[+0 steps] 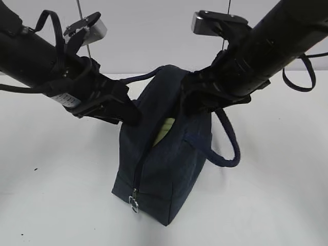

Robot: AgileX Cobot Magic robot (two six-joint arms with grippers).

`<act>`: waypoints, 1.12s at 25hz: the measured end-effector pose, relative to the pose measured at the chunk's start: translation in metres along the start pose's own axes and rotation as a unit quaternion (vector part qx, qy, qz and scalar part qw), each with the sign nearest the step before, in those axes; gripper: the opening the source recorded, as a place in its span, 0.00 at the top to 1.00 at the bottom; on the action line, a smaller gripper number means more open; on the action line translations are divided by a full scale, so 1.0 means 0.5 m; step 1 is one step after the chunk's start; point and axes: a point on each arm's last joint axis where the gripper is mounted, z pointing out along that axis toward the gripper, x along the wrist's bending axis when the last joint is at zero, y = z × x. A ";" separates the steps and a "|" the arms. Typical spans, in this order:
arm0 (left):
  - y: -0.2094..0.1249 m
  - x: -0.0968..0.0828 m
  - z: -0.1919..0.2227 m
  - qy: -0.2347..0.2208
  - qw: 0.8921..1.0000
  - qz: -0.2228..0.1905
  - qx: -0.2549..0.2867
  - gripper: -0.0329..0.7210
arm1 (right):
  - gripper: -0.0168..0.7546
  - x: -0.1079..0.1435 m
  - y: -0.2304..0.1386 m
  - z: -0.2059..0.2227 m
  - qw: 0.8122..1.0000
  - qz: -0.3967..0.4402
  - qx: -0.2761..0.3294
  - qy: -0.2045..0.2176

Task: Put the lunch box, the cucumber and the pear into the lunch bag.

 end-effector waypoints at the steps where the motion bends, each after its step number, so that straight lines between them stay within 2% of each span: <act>1: 0.002 -0.005 -0.010 0.001 1.000 0.004 -0.008 0.44 | 0.30 0.004 0.002 -0.011 1.000 -0.013 -0.009 0.003; 6: -0.001 -0.035 -0.081 0.024 0.995 0.029 -0.089 0.43 | 0.25 0.036 -0.007 -0.120 0.995 -0.060 -0.082 0.016; 10: -0.040 -0.053 -0.113 0.053 0.986 0.054 -0.149 0.43 | 0.26 0.088 -0.072 -0.160 0.982 -0.112 -0.136 0.062; 13: -0.078 -0.053 -0.115 0.064 0.984 0.055 -0.156 0.43 | 0.29 0.123 -0.145 -0.154 0.969 -0.155 -0.175 0.085; 16: -0.105 -0.048 -0.112 0.071 0.984 0.054 -0.153 0.45 | 0.31 0.137 -0.211 -0.130 0.959 -0.183 -0.199 0.088; 22: -0.130 -0.046 -0.115 0.077 0.983 0.053 -0.157 0.46 | 0.33 0.126 -0.328 -0.057 0.963 -0.205 -0.162 0.071; 28: -0.132 -0.046 -0.115 0.075 0.984 0.053 -0.153 0.46 | 0.34 0.108 -0.344 -0.041 0.963 -0.195 -0.183 0.034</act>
